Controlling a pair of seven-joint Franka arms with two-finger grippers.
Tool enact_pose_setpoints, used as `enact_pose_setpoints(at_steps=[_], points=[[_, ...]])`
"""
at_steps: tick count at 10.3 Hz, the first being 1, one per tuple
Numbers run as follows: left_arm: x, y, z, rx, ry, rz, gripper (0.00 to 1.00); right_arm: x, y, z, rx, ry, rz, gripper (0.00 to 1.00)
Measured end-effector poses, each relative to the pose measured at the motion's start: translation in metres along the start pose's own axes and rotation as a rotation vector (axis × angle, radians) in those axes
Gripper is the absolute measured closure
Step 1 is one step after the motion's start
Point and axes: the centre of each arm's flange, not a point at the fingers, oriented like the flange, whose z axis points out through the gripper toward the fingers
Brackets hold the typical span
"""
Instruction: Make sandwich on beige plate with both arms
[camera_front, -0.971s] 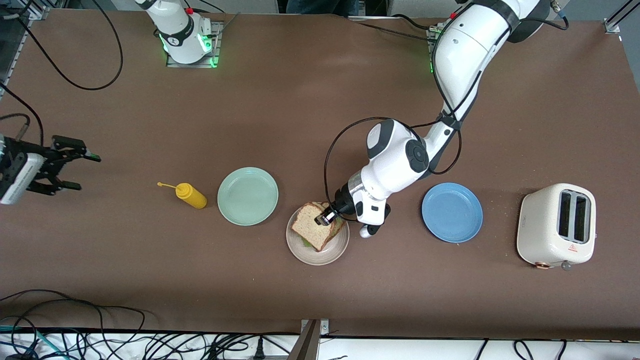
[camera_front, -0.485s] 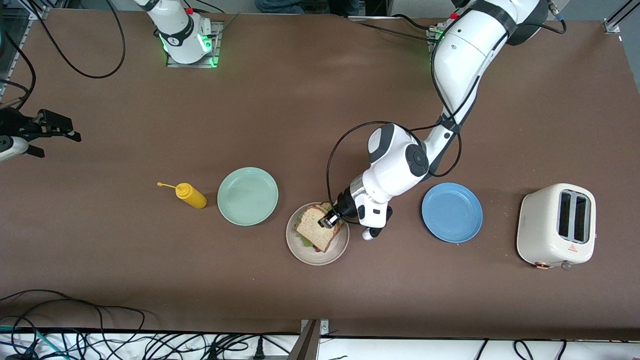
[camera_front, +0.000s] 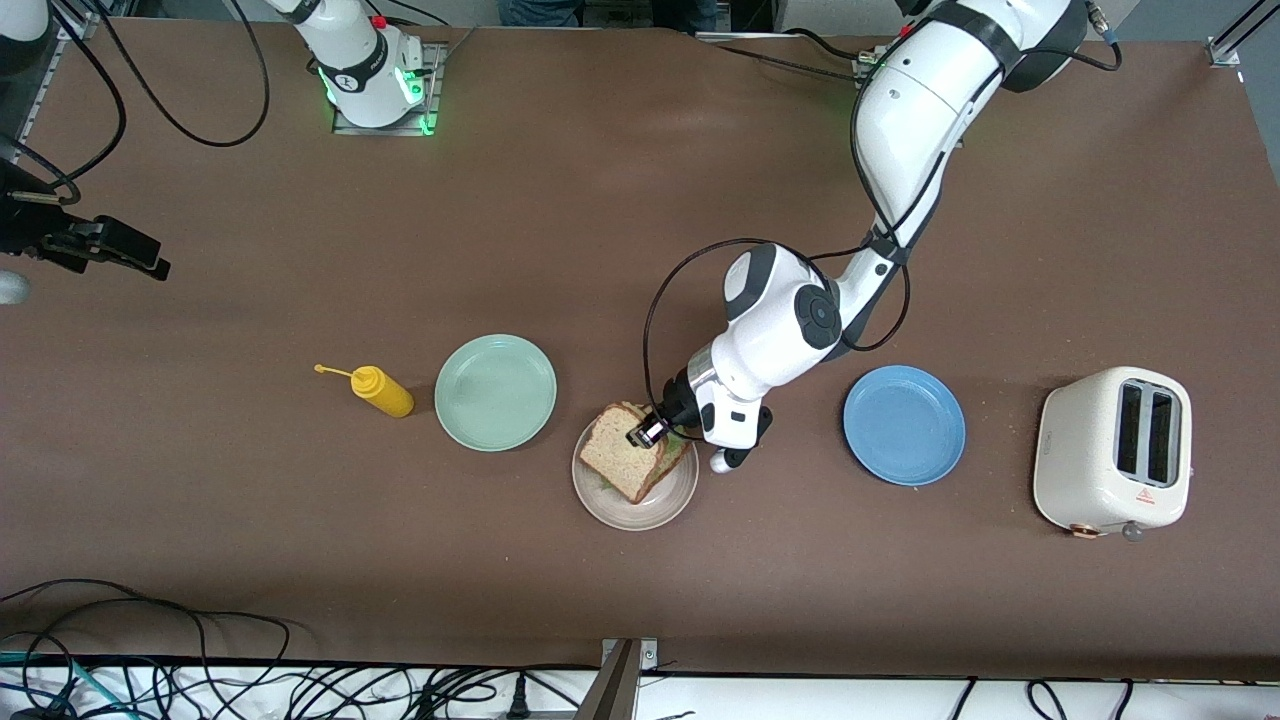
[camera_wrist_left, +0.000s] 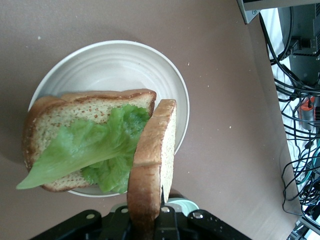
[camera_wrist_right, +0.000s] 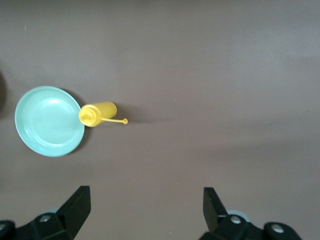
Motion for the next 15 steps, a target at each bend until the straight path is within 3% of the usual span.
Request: enact_pose_setpoints(at_steps=[1,4,7,10,12,13,15], points=[[0.002,0.000,-0.001,-0.001,0.004,-0.001,0.81,0.000,0.001,0.000,0.000,0.002,0.011,0.00],[0.009,0.000,-0.003,-0.004,0.015,-0.004,0.38,-0.011,0.003,-0.004,-0.007,-0.076,0.013,0.00],[0.013,0.002,-0.007,-0.011,0.021,-0.007,0.19,-0.015,0.005,-0.012,-0.007,-0.088,0.015,0.00],[0.030,0.001,-0.013,-0.013,0.033,-0.022,0.13,-0.016,-0.017,-0.011,-0.041,-0.083,-0.042,0.00],[0.032,-0.002,-0.013,0.024,0.034,0.008,0.07,-0.011,-0.039,-0.002,-0.065,-0.080,-0.082,0.00],[0.033,-0.004,-0.012,0.040,0.036,0.022,0.01,-0.008,-0.039,-0.001,-0.064,-0.064,-0.083,0.00],[0.034,-0.007,-0.011,0.076,0.021,0.037,0.00,-0.002,-0.039,-0.005,-0.058,-0.011,-0.082,0.00]])
